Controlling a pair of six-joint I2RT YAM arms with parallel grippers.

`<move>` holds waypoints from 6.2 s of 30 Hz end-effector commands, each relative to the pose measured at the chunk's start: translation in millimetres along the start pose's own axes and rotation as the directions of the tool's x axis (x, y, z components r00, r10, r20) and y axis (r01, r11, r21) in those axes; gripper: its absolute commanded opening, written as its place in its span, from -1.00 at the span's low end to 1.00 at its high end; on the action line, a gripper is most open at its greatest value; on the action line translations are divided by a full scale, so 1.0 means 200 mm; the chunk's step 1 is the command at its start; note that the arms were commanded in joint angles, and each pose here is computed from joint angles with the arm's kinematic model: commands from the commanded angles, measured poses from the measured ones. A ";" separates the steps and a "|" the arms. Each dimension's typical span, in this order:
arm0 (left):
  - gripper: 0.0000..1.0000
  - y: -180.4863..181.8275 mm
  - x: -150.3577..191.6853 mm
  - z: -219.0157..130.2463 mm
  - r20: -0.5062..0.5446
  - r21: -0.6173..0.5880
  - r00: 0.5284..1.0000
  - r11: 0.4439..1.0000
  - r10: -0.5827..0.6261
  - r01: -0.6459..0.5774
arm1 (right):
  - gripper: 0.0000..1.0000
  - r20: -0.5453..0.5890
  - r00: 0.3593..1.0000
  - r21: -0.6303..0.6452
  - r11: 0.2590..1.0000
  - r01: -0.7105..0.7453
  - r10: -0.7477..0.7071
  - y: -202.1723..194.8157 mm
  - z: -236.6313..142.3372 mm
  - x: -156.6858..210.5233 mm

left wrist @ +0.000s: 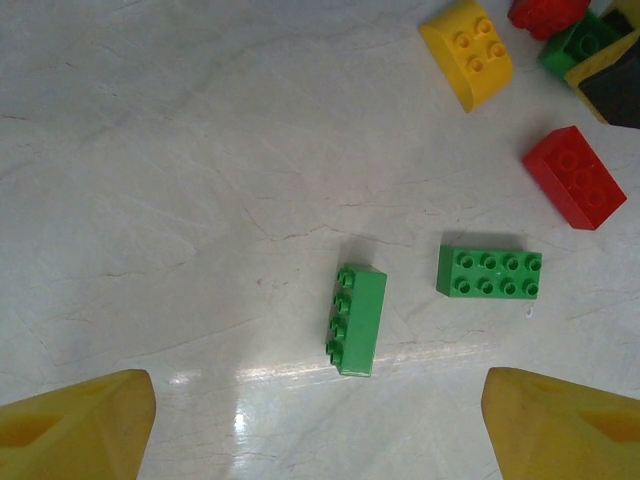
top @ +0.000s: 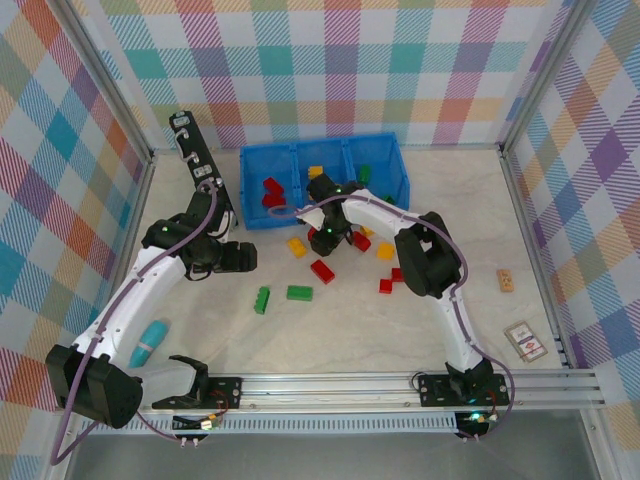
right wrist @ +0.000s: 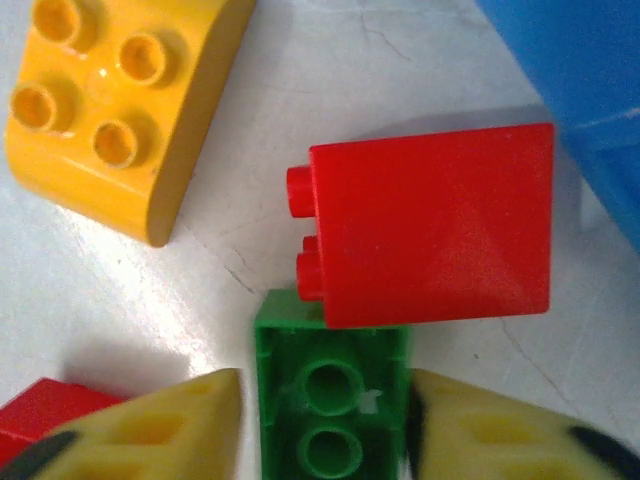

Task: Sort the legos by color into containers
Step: Pick up the lego from the center of the table, then place the lego in the container, then pick up the lego from the center of the table, then place the lego in the container.

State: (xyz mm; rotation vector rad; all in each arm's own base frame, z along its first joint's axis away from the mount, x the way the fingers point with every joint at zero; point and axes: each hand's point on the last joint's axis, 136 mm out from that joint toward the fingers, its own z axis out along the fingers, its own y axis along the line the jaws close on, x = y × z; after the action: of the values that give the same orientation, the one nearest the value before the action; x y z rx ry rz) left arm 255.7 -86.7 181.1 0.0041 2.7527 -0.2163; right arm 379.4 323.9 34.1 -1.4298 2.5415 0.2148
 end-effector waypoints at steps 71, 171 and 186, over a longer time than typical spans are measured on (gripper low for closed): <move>0.83 0.05 0.07 0.00 0.050 -0.027 0.999 1.000 -0.001 0.003 | 0.04 0.396 0.914 0.086 0.994 0.060 -0.090 -0.03 -0.89 -0.11; 1.00 0.17 0.04 -0.39 0.303 -0.070 0.949 0.991 -0.089 0.115 | -0.47 0.265 0.778 0.315 0.711 -0.628 0.570 -1.23 -0.40 0.14; 1.00 0.17 0.03 -0.40 0.313 -0.077 0.945 0.990 -0.090 0.120 | -0.18 0.249 0.781 0.292 0.724 -0.625 0.573 -1.22 -0.33 0.14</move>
State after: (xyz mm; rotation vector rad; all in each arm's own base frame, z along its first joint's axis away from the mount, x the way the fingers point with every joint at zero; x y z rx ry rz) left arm 225.8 -44.1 239.2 -0.1728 2.4616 -0.1146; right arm 568.0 155.6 73.7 -0.4074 2.6633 -0.0875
